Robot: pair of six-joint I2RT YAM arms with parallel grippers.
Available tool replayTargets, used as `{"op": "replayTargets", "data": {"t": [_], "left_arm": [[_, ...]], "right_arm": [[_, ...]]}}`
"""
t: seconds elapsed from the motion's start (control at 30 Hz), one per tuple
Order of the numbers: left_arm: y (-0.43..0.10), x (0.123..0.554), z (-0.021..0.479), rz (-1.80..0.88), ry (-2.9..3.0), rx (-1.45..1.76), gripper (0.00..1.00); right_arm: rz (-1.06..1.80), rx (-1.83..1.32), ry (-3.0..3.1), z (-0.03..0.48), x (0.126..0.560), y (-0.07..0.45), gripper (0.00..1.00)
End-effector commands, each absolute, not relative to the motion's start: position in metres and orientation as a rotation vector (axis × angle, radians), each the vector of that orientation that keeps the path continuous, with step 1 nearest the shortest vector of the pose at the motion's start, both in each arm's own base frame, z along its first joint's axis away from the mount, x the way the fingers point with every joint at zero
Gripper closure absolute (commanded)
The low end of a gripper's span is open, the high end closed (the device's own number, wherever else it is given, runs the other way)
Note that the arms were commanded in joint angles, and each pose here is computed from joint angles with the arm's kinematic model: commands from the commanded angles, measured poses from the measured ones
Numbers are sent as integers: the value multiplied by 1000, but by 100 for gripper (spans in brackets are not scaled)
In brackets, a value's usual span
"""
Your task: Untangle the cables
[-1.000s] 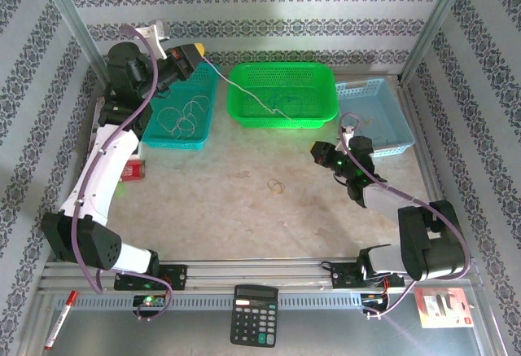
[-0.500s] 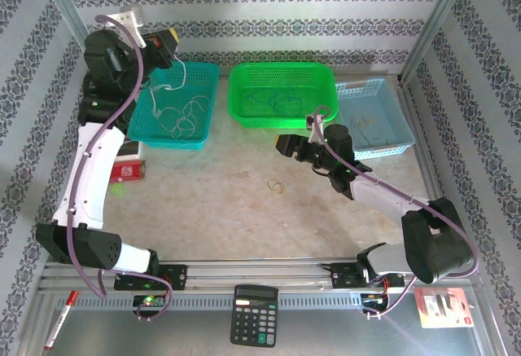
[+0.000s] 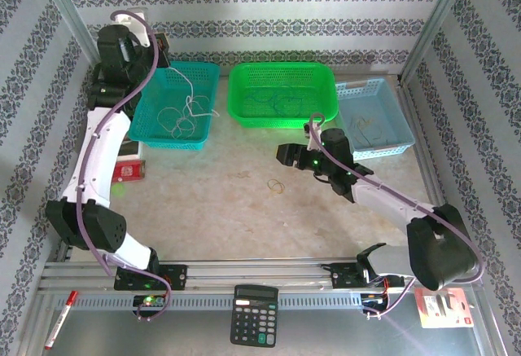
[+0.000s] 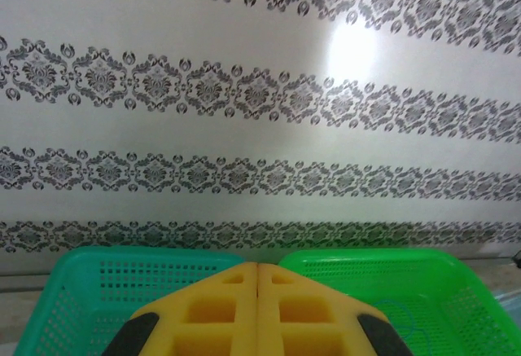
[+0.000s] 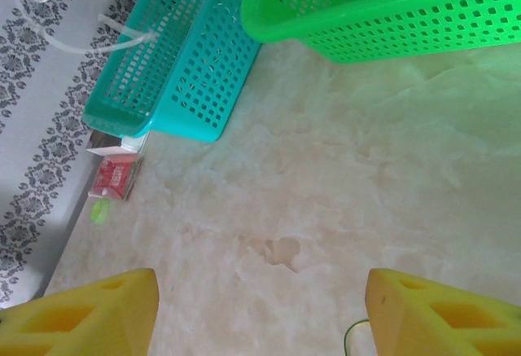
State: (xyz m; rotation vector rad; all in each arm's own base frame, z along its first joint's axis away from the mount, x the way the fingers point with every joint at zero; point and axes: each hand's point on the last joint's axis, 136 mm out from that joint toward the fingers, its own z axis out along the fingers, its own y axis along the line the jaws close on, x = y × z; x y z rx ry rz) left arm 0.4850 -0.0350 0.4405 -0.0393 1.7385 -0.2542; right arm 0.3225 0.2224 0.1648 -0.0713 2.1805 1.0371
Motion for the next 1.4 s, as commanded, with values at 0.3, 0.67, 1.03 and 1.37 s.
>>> {"op": "replayTargets", "data": {"t": [0.3,0.67,1.03,1.37], "left_arm": [[-14,511,416,-155,1784,-42,100],[-27,510,325,-257,1956,-51,90],[-43,501,335,-374,1999,-27,0],[-78,468,352,-680,1966,-42,0]], "right_arm": [[894,-148,2279,141,302,216,31],[660,-351,2465,99,281,229,31],[543,-487,2540,76,273,233,28],[492,-598,2577,65,266,230,30]]}}
